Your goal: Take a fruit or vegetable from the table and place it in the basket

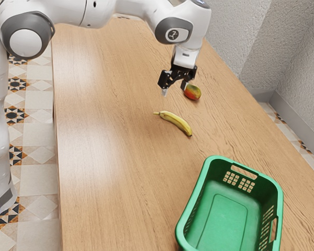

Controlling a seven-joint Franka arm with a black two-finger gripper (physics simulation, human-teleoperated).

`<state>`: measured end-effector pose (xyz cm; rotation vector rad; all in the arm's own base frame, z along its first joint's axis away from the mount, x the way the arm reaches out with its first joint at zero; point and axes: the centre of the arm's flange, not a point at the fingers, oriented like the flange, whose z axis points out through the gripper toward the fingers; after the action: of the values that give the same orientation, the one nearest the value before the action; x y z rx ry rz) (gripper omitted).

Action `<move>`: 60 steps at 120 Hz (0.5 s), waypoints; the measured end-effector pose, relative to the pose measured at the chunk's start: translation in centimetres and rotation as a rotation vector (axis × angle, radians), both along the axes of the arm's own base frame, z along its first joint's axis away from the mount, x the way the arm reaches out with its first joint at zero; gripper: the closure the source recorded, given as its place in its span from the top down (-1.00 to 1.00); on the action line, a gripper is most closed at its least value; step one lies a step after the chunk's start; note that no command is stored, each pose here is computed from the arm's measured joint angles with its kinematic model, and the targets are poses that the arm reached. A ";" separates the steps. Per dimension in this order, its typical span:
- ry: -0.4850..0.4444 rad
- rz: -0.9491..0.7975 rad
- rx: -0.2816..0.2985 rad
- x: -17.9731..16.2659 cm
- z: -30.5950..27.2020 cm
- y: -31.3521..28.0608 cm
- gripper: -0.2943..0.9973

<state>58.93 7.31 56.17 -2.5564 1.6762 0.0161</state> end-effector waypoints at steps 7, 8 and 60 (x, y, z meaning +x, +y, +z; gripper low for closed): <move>0.001 0.017 0.000 0.0 -0.1 0.2 0.54; 0.001 0.020 0.000 0.0 -0.1 0.2 0.54; 0.036 0.125 -0.015 1.8 -4.8 2.4 0.54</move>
<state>60.75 9.76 51.42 -2.6835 1.5313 0.0575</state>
